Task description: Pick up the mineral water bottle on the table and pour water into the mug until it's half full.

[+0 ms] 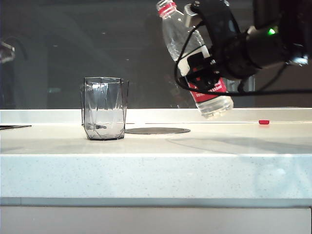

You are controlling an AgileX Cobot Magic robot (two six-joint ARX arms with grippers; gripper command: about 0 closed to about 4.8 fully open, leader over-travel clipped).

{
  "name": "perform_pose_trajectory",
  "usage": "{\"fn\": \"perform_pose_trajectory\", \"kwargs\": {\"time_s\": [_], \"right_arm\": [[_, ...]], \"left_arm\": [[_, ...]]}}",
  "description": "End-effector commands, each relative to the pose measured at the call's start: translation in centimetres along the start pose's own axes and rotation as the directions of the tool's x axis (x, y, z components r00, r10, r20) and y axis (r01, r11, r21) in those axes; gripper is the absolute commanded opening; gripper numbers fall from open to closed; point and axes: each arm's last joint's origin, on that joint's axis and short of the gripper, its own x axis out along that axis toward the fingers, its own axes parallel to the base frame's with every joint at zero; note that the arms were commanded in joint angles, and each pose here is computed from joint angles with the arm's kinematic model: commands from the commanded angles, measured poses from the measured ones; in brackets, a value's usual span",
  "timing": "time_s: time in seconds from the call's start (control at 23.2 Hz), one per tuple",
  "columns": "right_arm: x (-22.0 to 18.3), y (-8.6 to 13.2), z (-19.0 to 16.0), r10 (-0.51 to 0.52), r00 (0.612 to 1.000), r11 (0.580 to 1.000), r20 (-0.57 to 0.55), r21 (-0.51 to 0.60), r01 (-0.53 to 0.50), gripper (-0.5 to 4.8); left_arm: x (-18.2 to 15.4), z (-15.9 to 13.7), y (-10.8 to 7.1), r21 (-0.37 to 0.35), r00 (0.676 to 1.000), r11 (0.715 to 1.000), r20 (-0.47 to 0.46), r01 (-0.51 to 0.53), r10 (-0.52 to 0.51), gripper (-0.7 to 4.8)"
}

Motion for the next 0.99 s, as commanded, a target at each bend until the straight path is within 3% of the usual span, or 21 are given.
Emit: {"fn": "perform_pose_trajectory", "kwargs": {"time_s": [0.04, 0.17, 0.26, 0.39, 0.6, 0.77, 0.99], "right_arm": [[0.4, -0.3, 1.3, 0.005, 1.000, 0.999, 0.019, -0.055, -0.004, 1.88], [0.5, 0.2, 1.4, 0.039, 0.999, 0.990, 0.003, -0.135, -0.039, 1.88], [0.5, 0.9, 1.5, 0.078, 0.997, 0.966, -0.017, -0.245, -0.079, 1.88], [0.4, 1.2, 1.5, 0.091, 0.996, 0.964, -0.017, -0.247, -0.093, 1.88], [0.4, 1.2, 1.5, 0.090, 0.996, 0.960, -0.018, -0.266, -0.091, 1.88], [0.4, 1.2, 1.6, 0.085, 0.996, 0.918, -0.020, -0.387, -0.086, 1.88], [0.4, 1.1, 1.5, 0.062, 0.998, 0.909, -0.029, -0.410, -0.069, 1.88]], "left_arm": [[0.0, 0.2, 0.0, 0.002, 1.000, 1.000, 0.015, -0.002, 0.002, -0.04], [0.0, 0.2, 0.1, 0.001, 0.999, 0.999, 0.027, -0.043, 0.043, -0.04], [-0.1, 0.3, 0.5, -0.006, 0.983, 0.985, 0.065, -0.170, 0.170, -0.04], [-0.1, 0.4, 0.7, -0.011, 0.967, 0.971, 0.089, -0.239, 0.239, -0.04], [-0.1, 0.4, 0.7, -0.012, 0.965, 0.969, 0.091, -0.247, 0.247, -0.04], [-0.1, 0.4, 0.7, -0.012, 0.965, 0.969, 0.091, -0.247, 0.247, -0.04], [-0.1, 0.4, 0.7, -0.012, 0.965, 0.969, 0.091, -0.247, 0.247, -0.04]]}}
